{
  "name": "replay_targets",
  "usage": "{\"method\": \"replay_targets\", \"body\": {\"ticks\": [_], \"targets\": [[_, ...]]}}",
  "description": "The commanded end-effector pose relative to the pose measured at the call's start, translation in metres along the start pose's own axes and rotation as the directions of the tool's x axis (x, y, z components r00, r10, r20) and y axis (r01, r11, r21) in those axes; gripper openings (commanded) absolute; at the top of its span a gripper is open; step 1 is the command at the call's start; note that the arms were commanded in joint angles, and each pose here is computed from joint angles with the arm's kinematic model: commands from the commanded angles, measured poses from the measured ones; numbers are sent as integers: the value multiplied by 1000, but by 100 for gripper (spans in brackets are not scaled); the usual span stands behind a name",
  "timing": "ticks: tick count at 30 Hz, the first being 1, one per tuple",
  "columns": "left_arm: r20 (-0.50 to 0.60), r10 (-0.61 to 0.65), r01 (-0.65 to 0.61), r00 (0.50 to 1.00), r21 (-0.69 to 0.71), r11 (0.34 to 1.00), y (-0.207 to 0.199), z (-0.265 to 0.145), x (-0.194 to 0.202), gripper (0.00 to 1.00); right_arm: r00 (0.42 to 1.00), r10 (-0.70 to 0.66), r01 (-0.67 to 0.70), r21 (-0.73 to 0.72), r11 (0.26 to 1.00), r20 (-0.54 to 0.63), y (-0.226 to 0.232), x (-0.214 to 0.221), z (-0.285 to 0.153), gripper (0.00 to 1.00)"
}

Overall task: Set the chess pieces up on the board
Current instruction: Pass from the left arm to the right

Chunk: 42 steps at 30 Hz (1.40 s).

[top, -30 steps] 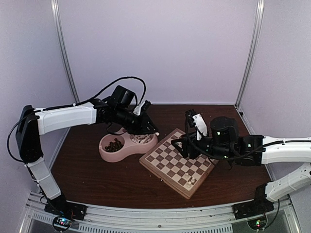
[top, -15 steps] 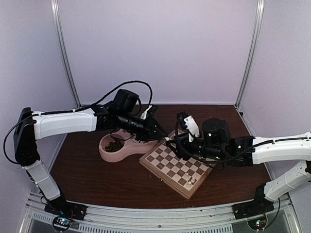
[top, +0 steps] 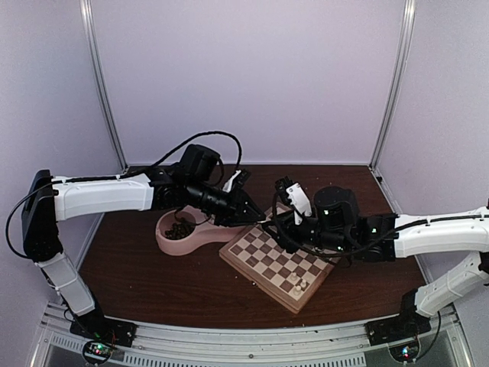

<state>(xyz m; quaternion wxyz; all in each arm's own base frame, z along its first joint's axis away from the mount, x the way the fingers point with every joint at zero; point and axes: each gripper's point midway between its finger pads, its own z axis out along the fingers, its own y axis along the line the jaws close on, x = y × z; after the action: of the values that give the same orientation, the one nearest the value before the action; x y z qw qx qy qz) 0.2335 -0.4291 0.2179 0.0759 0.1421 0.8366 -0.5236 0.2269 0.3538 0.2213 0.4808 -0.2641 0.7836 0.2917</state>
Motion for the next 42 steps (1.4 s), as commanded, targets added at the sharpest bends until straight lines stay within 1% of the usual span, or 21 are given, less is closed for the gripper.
{"method": "replay_targets", "body": {"ticks": [1,6,14,17,20,21,23,24,26,27,29,33,40,42], "targets": [[1,23,-23,1000,36,999,-8,4,-1,20,1000,-5,5,4,1000,-1,0,-6,3,33],[3,22,-22,1000,35,999,-7,5,-1,20,1000,-6,6,0,1000,5,1,-9,3,22],[-9,12,-11,1000,40,999,-3,11,1,20,1000,-5,5,-1,1000,6,2,-10,3,20],[-12,10,-9,1000,47,999,-3,13,2,20,1000,-7,7,-1,1000,2,2,-9,4,15],[-7,9,-9,1000,45,999,-2,12,1,21,1000,-8,8,-2,1000,-4,2,-7,4,9],[-4,10,-10,1000,45,999,-3,12,1,21,1000,-7,7,-2,1000,-6,2,-7,4,8],[-3,11,-11,1000,46,999,-3,12,1,21,1000,-6,6,-3,1000,-9,2,-6,4,9],[-2,11,-11,1000,46,999,-2,12,1,21,1000,-5,5,-3,1000,-11,2,-5,4,11],[-3,9,-9,1000,51,999,-3,12,1,21,1000,-7,7,3,1000,-17,1,-3,5,24],[-3,9,-9,1000,52,999,-3,12,1,21,1000,-9,9,3,1000,-20,1,-3,6,27],[-5,8,-8,1000,55,998,-4,12,1,21,1000,-10,10,8,1000,-27,0,-1,7,28],[-7,6,-6,1000,54,999,-2,12,2,21,999,-7,8,13,1000,-44,0,2,12,25],[-9,6,-5,1000,51,999,-1,12,3,21,999,1,-1,12,1000,-32,0,0,9,2],[-6,10,-10,1000,47,999,0,12,3,26,999,0,0,14,1000,-36,-1,0,7,0]]}}
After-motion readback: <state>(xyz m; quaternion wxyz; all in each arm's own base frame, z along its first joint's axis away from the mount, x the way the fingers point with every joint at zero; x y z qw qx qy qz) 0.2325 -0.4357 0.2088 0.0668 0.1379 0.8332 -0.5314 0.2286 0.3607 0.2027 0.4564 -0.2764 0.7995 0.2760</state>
